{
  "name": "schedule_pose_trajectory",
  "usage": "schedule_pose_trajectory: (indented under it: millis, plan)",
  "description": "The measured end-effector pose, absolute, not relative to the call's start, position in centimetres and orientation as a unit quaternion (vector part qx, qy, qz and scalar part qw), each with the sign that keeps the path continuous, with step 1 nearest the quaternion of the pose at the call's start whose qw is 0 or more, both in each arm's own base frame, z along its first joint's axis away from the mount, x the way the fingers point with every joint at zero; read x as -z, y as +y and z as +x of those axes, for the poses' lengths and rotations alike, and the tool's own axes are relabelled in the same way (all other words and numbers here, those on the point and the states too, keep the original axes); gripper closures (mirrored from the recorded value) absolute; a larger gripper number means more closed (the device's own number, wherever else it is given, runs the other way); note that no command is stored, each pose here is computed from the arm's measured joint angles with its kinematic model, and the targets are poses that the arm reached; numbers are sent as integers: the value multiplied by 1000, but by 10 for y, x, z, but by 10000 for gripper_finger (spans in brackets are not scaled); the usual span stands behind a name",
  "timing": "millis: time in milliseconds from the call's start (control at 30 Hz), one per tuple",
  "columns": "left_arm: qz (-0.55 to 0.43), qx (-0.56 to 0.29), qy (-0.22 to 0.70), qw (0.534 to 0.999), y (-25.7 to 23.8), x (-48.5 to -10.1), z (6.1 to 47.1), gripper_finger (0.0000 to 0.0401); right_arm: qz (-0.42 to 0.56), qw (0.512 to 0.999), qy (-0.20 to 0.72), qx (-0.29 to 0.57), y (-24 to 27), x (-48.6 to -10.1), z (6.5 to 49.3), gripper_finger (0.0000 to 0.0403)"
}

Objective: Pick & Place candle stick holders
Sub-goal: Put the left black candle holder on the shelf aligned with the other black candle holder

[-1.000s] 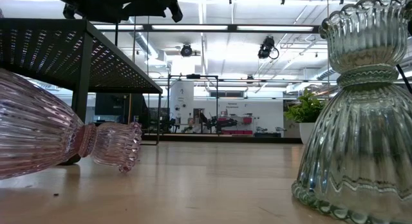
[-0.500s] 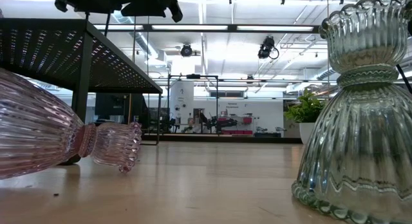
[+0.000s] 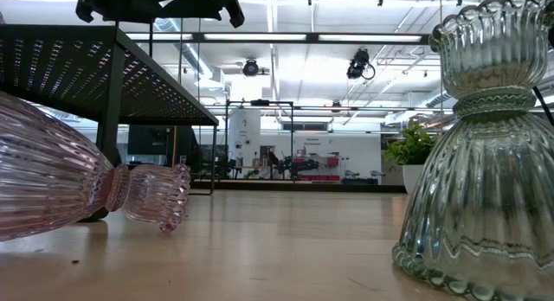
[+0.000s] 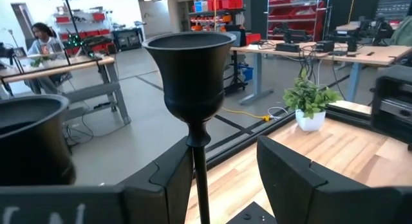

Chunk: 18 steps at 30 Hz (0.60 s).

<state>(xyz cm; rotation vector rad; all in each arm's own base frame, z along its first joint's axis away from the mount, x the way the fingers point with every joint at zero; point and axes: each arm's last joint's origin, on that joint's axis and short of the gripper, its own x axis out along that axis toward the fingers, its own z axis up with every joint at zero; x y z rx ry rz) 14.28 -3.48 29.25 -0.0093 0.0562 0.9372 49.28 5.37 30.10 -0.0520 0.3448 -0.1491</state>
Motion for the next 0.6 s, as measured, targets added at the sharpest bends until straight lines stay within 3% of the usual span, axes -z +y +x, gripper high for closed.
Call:
schedule_pose_trajectory:
  millis: [600]
  plan:
    - [-19, -438, 40, 898, -24, -290, 152, 229, -34, 981, 177, 72, 54, -300, 492, 234]
